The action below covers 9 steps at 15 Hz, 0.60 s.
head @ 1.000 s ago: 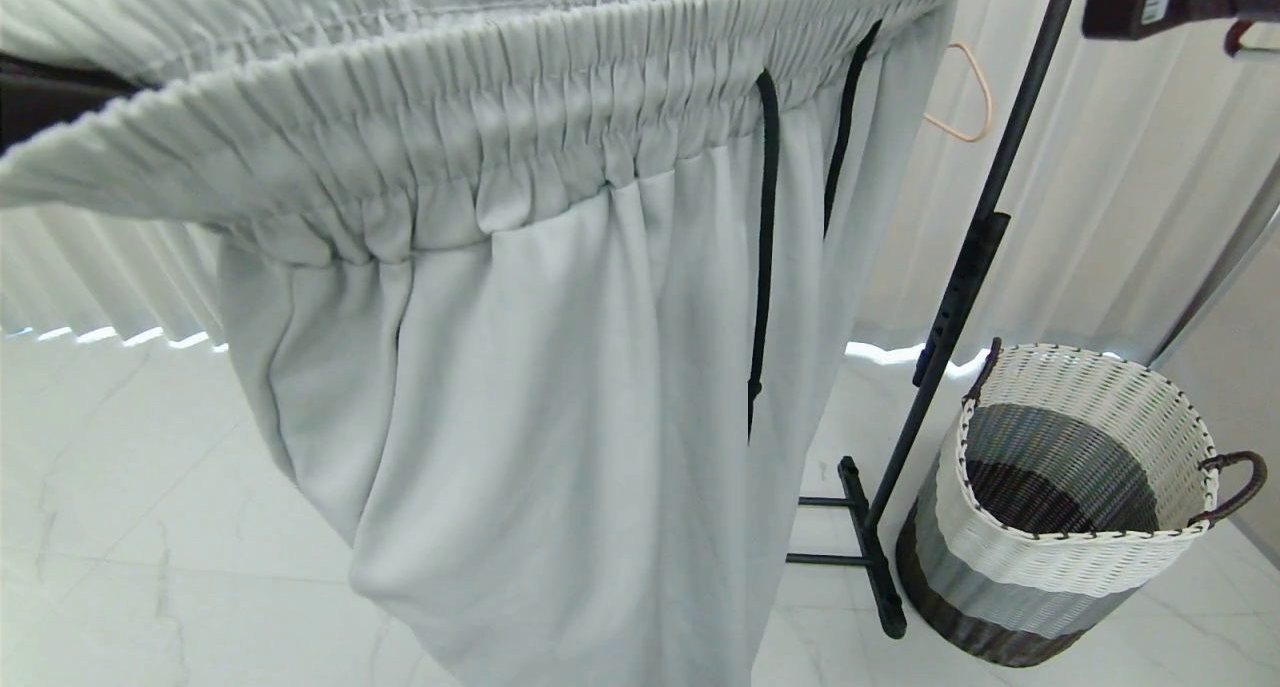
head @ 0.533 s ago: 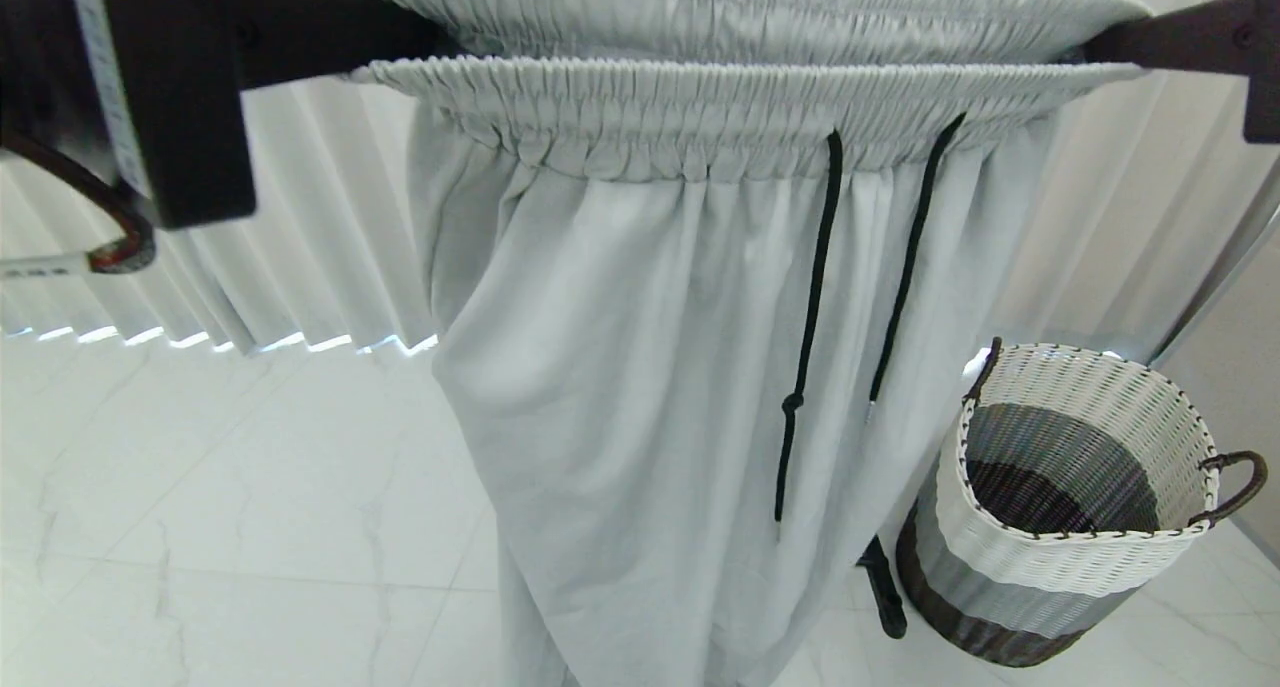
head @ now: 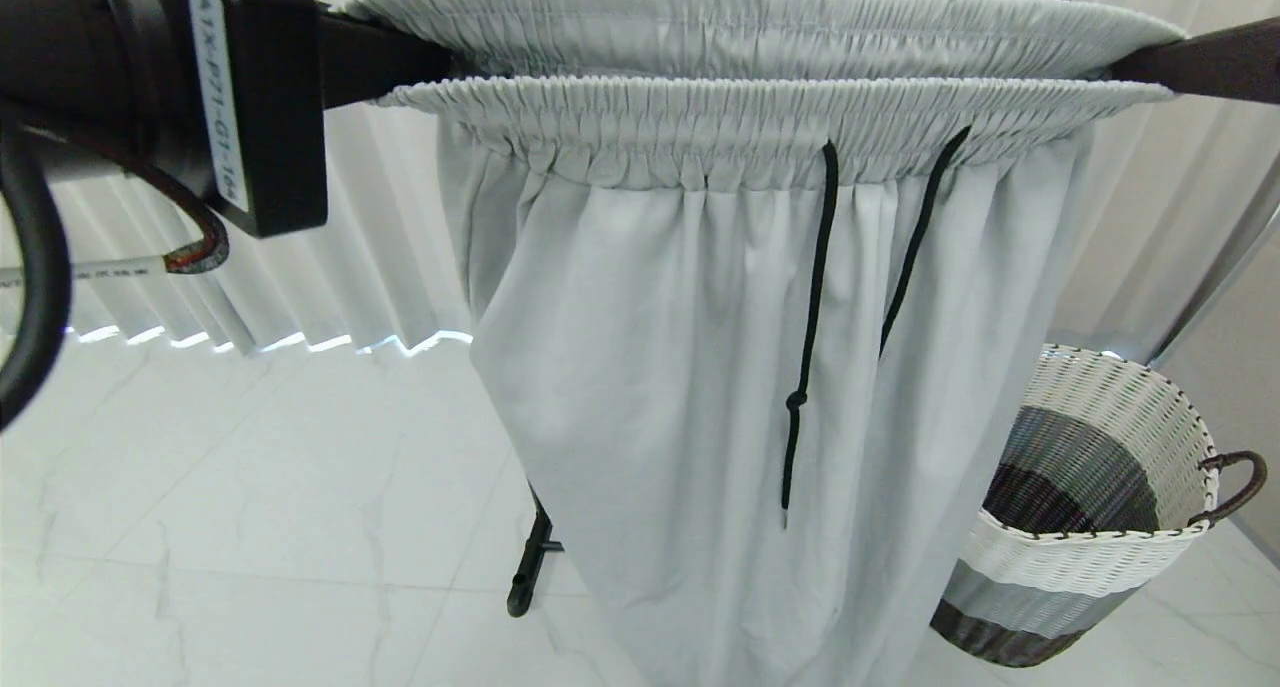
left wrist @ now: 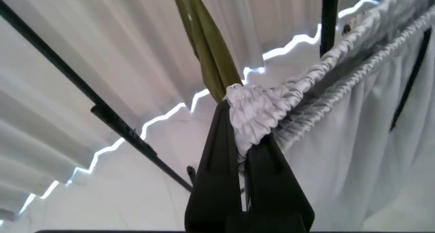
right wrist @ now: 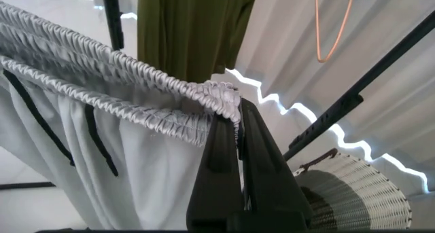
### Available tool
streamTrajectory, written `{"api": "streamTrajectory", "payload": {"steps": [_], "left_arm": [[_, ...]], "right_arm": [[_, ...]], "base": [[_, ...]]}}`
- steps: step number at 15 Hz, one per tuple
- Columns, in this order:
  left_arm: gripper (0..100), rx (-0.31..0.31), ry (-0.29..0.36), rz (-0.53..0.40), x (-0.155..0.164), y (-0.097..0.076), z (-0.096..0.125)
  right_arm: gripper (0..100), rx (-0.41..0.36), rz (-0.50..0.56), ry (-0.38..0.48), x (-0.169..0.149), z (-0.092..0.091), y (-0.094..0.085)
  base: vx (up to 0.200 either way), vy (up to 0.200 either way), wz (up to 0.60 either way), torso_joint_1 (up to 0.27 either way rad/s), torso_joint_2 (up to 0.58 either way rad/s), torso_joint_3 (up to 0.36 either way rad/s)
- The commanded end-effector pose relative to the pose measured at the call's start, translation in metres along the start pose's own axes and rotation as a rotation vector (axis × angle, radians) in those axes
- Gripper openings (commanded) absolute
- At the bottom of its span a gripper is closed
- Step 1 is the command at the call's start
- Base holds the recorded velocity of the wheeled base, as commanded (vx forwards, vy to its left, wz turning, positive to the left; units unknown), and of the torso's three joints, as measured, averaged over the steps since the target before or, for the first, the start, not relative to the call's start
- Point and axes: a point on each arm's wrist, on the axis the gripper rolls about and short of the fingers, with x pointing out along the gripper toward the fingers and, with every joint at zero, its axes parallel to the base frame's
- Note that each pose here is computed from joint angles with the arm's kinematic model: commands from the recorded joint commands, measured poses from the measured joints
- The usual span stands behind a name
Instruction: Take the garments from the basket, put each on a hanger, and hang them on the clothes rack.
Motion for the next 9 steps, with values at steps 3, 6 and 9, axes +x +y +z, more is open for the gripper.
{"api": "streamTrajectory", "payload": {"steps": [3,6,9], "left_arm": [[0,-0.002,-0.002,0.008,0.001,0.001,0.001],[0,-0.002,-0.003,0.008,0.001,0.001,0.001],[0,0.0,0.007,0.019,0.002,0.003,-0.001]], "right_arm": [[0,-0.002,-0.001,0.004,0.0,0.0,0.0],[100,-0.002,-0.001,0.004,-0.001,-0.001,0.0],[100,-0.045,0.011,0.032,-0.007,-0.014,-0.002]], "base": [[0.0,0.0,0.0,0.0,0.0,0.0],[0.0,0.0,0.0,0.0,0.0,0.0],[0.0,0.0,0.0,0.0,0.0,0.0]]}}
